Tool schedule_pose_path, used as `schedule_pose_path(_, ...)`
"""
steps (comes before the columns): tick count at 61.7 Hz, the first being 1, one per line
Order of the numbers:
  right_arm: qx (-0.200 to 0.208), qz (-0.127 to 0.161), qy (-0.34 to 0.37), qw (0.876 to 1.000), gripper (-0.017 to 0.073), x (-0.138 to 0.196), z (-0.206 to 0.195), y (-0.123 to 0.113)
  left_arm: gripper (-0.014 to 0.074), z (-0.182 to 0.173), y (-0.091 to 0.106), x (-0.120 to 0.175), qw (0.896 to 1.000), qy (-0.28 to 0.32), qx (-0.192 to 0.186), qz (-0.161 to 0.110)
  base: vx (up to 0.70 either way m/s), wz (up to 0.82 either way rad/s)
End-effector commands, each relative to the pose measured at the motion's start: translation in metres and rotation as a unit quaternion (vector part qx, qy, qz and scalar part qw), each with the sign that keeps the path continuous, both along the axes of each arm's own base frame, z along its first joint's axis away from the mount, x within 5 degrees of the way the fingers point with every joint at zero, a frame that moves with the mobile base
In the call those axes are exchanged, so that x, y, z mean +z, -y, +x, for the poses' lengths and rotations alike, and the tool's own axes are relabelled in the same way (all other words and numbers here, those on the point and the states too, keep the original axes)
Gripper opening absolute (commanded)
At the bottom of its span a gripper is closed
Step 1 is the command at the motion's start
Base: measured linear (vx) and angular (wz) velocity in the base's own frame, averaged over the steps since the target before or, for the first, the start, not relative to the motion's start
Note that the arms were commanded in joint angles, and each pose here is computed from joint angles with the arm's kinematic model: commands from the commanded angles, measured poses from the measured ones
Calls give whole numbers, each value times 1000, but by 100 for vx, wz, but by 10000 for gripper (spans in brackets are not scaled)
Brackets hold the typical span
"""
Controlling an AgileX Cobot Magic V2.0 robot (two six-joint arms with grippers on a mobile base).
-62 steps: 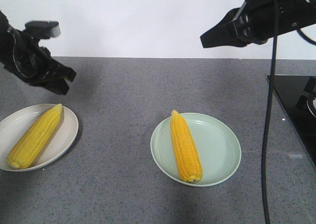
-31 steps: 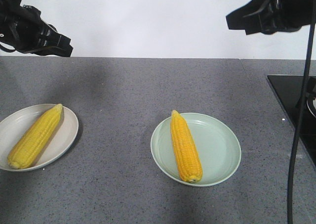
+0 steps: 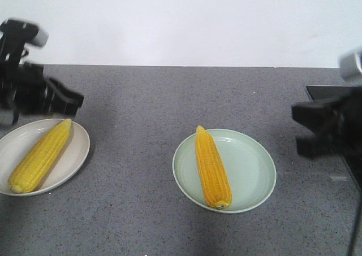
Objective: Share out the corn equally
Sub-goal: 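Open the left gripper to release the cob on the white plate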
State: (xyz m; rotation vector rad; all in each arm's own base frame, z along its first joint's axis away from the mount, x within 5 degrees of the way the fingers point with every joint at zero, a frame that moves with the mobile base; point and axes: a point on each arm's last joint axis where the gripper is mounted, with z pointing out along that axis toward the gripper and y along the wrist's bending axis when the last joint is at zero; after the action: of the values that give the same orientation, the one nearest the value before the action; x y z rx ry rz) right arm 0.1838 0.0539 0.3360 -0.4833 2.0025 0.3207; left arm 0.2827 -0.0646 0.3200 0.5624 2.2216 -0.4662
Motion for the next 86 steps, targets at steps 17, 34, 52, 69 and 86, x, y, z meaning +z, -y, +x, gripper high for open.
schedule_pose_path(17, -38, 8, 11, 999, -6, -63, -58, 13, -7, -63, -21, -37, 988, 87, 127, -26, 0, 0)
schedule_pose_path(34, -28, 7, -20, 999, -6, -83, -69, 13, -7, -63, -22, -36, 986, 92, 133, -25, 0, 0)
schedule_pose_path(52, -13, 20, -45, 999, -6, -86, -72, 10, -6, -65, -19, -38, 990, 78, 118, -30, 0, 0)
schedule_pose_path(69, -6, 20, -52, 998, -6, -87, -74, 9, -6, -65, -19, -38, 990, 76, 115, -31, 0, 0)
schedule_pose_path(86, -6, 20, -52, 998, -6, -87, -74, 9, -6, -65, -19, -38, 990, 76, 114, -30, 0, 0)
